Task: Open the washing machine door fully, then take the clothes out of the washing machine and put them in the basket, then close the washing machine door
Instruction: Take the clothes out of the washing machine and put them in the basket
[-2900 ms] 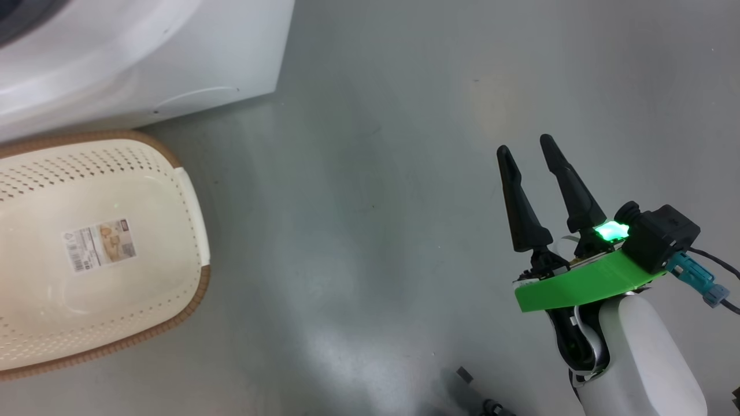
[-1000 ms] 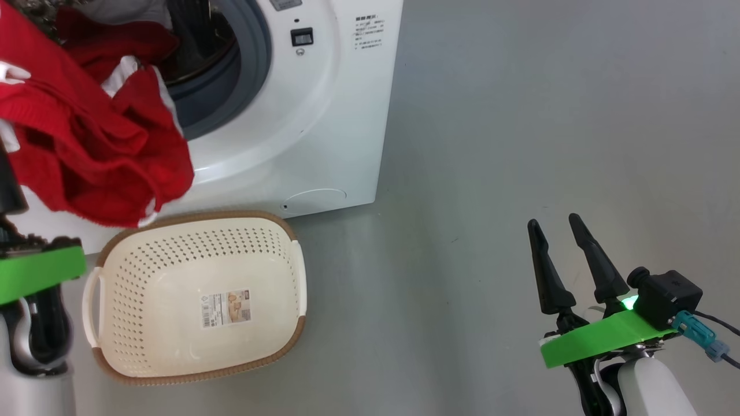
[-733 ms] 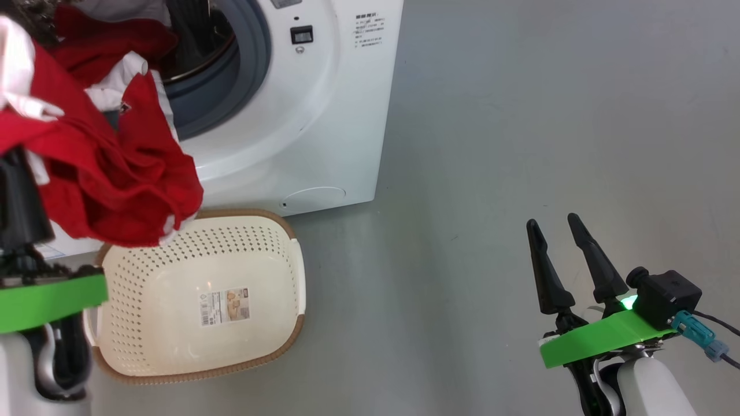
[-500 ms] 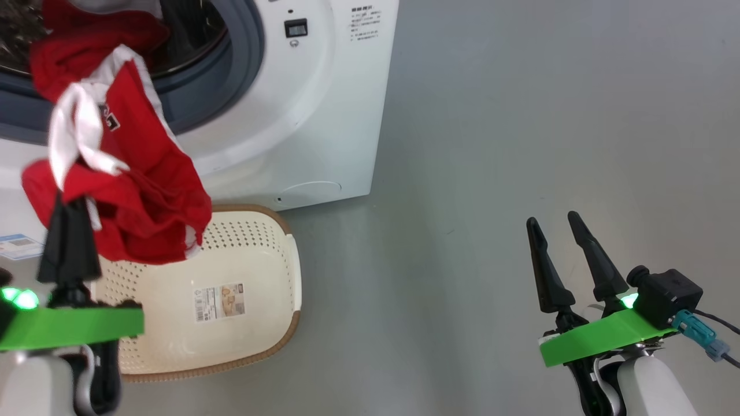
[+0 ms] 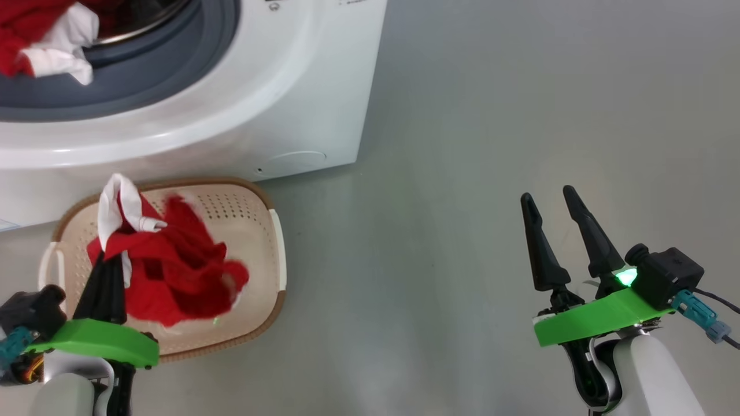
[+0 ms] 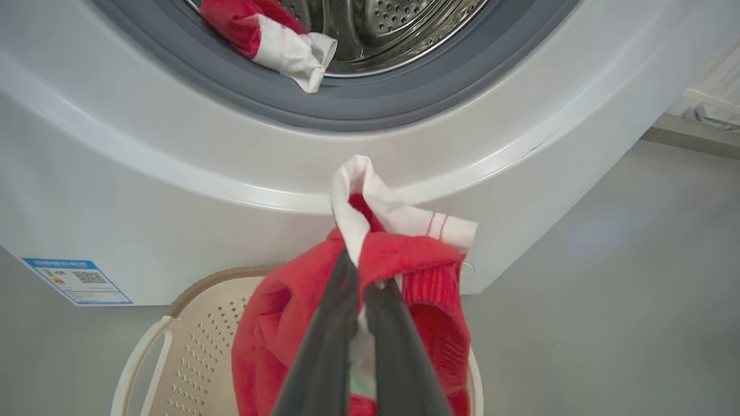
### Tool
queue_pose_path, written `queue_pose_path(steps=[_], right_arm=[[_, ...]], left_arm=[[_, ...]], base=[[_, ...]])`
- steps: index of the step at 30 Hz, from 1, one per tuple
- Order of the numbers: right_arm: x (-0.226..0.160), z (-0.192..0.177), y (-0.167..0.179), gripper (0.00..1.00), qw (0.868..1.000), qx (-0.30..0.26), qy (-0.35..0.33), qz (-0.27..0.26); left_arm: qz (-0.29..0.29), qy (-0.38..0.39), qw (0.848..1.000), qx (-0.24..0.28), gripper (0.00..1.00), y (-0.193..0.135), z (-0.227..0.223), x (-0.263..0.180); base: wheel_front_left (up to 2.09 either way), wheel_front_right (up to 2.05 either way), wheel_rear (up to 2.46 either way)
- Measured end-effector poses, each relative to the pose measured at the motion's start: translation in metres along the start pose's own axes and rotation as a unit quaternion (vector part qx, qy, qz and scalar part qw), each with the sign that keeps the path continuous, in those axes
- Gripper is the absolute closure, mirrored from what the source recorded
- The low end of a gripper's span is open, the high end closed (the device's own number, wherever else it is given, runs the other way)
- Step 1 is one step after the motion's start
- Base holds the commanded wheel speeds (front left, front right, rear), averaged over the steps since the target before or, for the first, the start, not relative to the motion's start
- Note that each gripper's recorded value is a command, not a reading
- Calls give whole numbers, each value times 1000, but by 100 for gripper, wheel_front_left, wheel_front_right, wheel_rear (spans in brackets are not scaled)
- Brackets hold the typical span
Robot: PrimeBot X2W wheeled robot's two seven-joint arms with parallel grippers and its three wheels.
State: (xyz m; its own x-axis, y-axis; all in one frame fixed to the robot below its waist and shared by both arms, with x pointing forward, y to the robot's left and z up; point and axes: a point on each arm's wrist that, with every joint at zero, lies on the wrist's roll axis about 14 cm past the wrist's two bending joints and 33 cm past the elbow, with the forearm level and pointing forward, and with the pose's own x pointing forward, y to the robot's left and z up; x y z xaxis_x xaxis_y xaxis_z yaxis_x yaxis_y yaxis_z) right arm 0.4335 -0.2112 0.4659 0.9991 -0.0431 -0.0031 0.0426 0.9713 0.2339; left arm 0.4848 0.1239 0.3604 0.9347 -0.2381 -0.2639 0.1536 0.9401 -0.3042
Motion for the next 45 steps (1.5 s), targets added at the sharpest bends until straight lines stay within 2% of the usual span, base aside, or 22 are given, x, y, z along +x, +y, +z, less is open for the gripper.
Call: queue_pose_path(steps=[10,25,30,35,36,37,38,39,45], right_arm=[[7,-15,-11,0,1000,6,17,-14],[21,-33,-23,0,999,-1,34,-24],[27,-41,-26,0,999,8,40,-27],[26,-48,-35,0,998,3,49,-39],[25,-50,-37,0,998,1,51,-41],[25,-51,-38,0,998,0,53,-43],[25,-52,-40,0,997,-2,54,-45],[24,-52,-41,0,997,-3,56,-47],[28,-48,-42,0,998,-6,48,-46]], left_arm=[[6,111,994,21,100,15,-67,25],[-10,230,970,78,100,33,-140,55],[-2,259,963,78,100,42,-161,67],[8,288,956,55,100,43,-183,75],[6,292,955,56,89,43,-187,77],[7,295,954,55,71,44,-190,78],[10,300,952,52,40,45,-193,79],[13,306,951,47,0,46,-196,78],[25,310,950,28,0,47,-199,77]], base=[[0,0,0],[0,0,0],[0,0,0],[0,0,0],[0,0,0],[0,0,0],[0,0,0],[0,0,0],[0,0,0]])
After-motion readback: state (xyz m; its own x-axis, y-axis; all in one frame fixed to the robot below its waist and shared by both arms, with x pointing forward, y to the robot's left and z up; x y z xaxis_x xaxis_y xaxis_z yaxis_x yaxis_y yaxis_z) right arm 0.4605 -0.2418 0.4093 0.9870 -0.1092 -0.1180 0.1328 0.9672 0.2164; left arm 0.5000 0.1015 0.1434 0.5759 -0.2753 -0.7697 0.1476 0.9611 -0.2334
